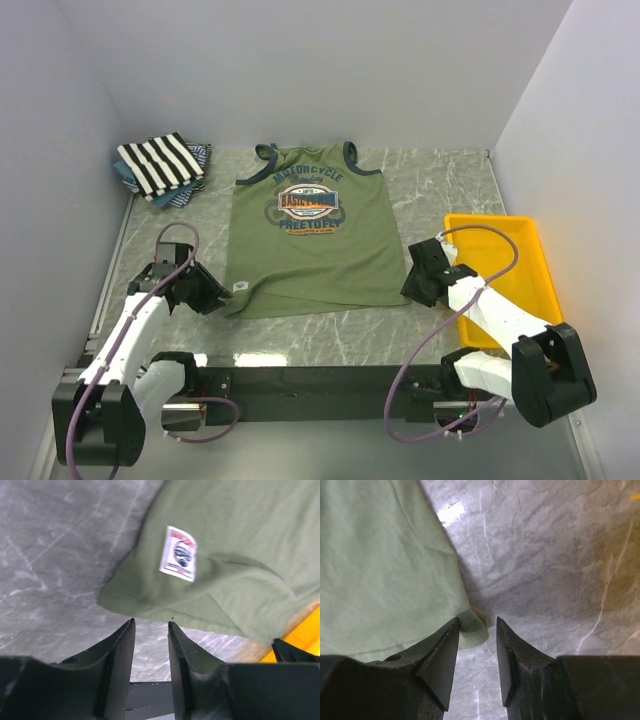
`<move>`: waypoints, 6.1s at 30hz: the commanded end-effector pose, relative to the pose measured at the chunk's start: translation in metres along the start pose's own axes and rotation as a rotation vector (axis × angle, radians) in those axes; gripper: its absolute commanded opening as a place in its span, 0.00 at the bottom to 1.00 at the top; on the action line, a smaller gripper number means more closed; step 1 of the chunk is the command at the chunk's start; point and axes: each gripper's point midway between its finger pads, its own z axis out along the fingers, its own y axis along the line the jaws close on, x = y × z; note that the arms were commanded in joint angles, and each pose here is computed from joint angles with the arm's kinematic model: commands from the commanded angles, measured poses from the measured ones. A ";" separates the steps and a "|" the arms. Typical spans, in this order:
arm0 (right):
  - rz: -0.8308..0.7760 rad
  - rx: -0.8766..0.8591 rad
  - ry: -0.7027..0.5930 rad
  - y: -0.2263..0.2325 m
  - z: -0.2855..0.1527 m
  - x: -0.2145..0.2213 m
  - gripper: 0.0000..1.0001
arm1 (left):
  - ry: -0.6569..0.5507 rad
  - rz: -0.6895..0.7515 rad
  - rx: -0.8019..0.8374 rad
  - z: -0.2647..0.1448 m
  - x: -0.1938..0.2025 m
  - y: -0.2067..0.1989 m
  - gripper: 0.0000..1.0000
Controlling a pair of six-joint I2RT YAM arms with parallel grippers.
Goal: Fold and stack the tank tops
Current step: Flatten the tank top out
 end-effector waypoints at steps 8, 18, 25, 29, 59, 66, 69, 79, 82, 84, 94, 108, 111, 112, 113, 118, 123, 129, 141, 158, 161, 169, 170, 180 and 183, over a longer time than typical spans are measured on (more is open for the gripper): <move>-0.024 -0.008 -0.034 0.010 0.006 -0.013 0.42 | 0.000 -0.024 -0.149 0.030 0.000 0.014 0.39; -0.038 -0.028 0.006 0.012 0.008 -0.004 0.28 | -0.001 -0.028 -0.232 0.046 0.003 0.029 0.41; -0.066 -0.044 -0.041 0.022 -0.019 -0.032 0.00 | 0.034 0.014 -0.260 0.057 0.005 0.033 0.07; -0.061 -0.035 -0.070 0.018 -0.037 -0.051 0.00 | 0.012 0.044 -0.245 0.050 -0.006 0.020 0.01; 0.126 -0.098 -0.055 -0.012 -0.049 -0.053 0.10 | 0.035 0.124 -0.015 0.010 0.044 -0.012 0.44; 0.101 -0.095 -0.055 -0.011 -0.044 -0.056 0.10 | -0.013 0.180 -0.132 0.024 0.045 -0.005 0.44; 0.093 -0.099 -0.056 -0.009 -0.043 -0.058 0.10 | -0.031 0.195 -0.184 0.028 0.046 0.000 0.44; 0.096 -0.110 -0.062 -0.007 -0.037 -0.059 0.10 | -0.008 0.229 -0.263 0.043 0.059 0.013 0.20; 0.097 -0.111 -0.077 -0.006 -0.040 -0.064 0.10 | -0.031 0.247 -0.278 0.039 0.052 0.009 0.07; 0.098 -0.109 -0.084 -0.006 -0.042 -0.066 0.10 | -0.064 0.263 -0.281 0.035 0.043 0.002 0.01; 0.161 -0.076 -0.111 -0.017 -0.053 -0.075 0.10 | -0.207 0.161 -0.227 -0.021 -0.012 -0.014 0.01; 0.349 0.051 -0.053 -0.064 -0.086 -0.053 0.10 | 0.004 0.080 -0.075 -0.031 0.033 -0.004 0.01; 0.360 0.030 -0.015 -0.064 -0.084 -0.034 0.12 | 0.058 0.080 -0.077 -0.024 0.048 0.009 0.01; 0.361 0.032 -0.009 -0.065 -0.083 -0.030 0.13 | 0.075 0.086 -0.071 -0.023 0.052 0.010 0.01; 0.362 0.033 -0.004 -0.066 -0.086 -0.027 0.13 | 0.082 0.095 -0.064 -0.022 0.053 0.009 0.01; 0.347 0.002 -0.030 -0.062 -0.102 -0.033 0.33 | 0.112 0.123 -0.039 -0.024 0.057 0.004 0.30; 0.276 -0.133 -0.066 -0.039 -0.109 -0.040 0.33 | 0.107 0.147 -0.007 -0.032 0.054 -0.006 0.39; 0.079 -0.270 -0.093 0.025 -0.106 -0.029 0.24 | 0.038 0.201 0.068 -0.035 0.036 -0.034 0.14; -0.603 -0.380 -0.039 0.170 -0.085 0.072 0.22 | 0.060 0.372 0.119 -0.005 0.068 -0.060 0.10; -0.869 -0.432 0.023 0.207 -0.064 0.136 0.23 | 0.077 0.535 0.030 0.025 0.085 -0.056 0.30; -0.896 -0.431 0.020 0.207 -0.062 0.141 0.23 | 0.061 0.549 -0.008 0.031 0.080 -0.056 0.29; -0.941 -0.412 0.010 0.207 -0.055 0.147 0.26 | 0.040 0.562 -0.084 0.042 0.074 -0.050 0.27; -0.943 -0.413 0.005 0.208 -0.056 0.146 0.26 | 0.034 0.559 -0.089 0.043 0.073 -0.050 0.27; -0.971 -0.361 -0.039 0.206 -0.047 0.142 0.31 | 0.039 0.552 -0.131 0.052 0.073 -0.041 0.25; -0.969 -0.345 -0.045 0.204 -0.043 0.142 0.32 | 0.030 0.556 -0.133 0.051 0.071 -0.043 0.25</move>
